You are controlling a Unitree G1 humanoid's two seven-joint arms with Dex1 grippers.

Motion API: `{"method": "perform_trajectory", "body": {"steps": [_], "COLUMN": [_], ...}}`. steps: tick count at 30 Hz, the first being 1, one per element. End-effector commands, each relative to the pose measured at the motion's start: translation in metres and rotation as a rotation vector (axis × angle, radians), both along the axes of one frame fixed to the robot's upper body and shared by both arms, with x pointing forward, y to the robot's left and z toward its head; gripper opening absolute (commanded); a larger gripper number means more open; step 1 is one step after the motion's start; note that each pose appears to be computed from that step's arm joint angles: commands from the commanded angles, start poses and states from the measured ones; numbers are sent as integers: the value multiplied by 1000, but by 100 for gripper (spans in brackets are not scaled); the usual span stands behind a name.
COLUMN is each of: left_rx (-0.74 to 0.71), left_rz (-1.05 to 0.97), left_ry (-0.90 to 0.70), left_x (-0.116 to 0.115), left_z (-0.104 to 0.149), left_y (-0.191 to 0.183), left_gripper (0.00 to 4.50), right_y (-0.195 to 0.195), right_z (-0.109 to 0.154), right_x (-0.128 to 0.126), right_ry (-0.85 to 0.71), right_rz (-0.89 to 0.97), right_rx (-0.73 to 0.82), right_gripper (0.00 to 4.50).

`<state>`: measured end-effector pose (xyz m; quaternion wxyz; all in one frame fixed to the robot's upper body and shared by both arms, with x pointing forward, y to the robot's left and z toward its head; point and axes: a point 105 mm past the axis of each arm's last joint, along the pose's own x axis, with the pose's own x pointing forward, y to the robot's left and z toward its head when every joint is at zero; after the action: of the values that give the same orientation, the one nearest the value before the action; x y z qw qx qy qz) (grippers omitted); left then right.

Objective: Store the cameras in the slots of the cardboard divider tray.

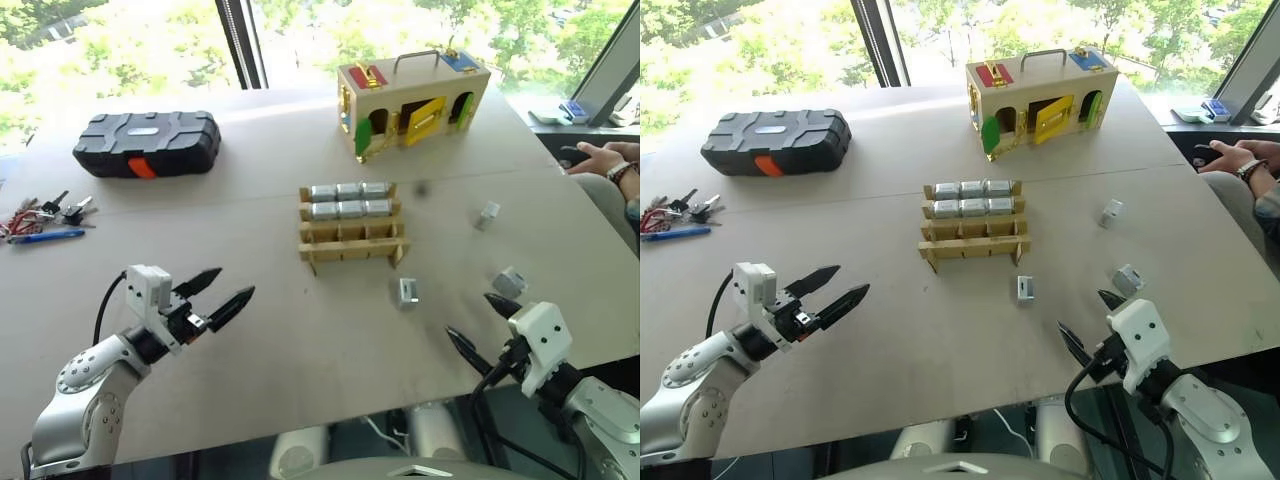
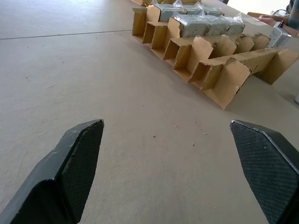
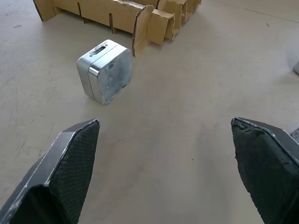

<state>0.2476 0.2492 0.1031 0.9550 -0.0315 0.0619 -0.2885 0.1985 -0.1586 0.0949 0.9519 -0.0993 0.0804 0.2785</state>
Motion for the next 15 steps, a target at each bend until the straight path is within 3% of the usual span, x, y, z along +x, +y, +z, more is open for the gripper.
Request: {"method": "perform_trajectory", "body": {"steps": [1,6,13,15], "left_rx": [-7,-69,-41,-19], "left_rz": [-31,-225,-551,-613], "left_ry": [-47,-91,-96,-91], "left_x": [0,-10,-39,-46], "left_z": [13,31,45,45], "left_y": [0,-14,-37,-40], "left_gripper": [450,450,450,450], "right_y": [2,-2,-17,-10], "right_z": [23,39,46,50], "right_x": [2,11,17,16], "right_ry": [-88,-96,-18,4], "right_rz": [-4,-35,-104,-50], "right_rx": [0,-34,-21,-6], "right_gripper": [447,447,447,447]}}
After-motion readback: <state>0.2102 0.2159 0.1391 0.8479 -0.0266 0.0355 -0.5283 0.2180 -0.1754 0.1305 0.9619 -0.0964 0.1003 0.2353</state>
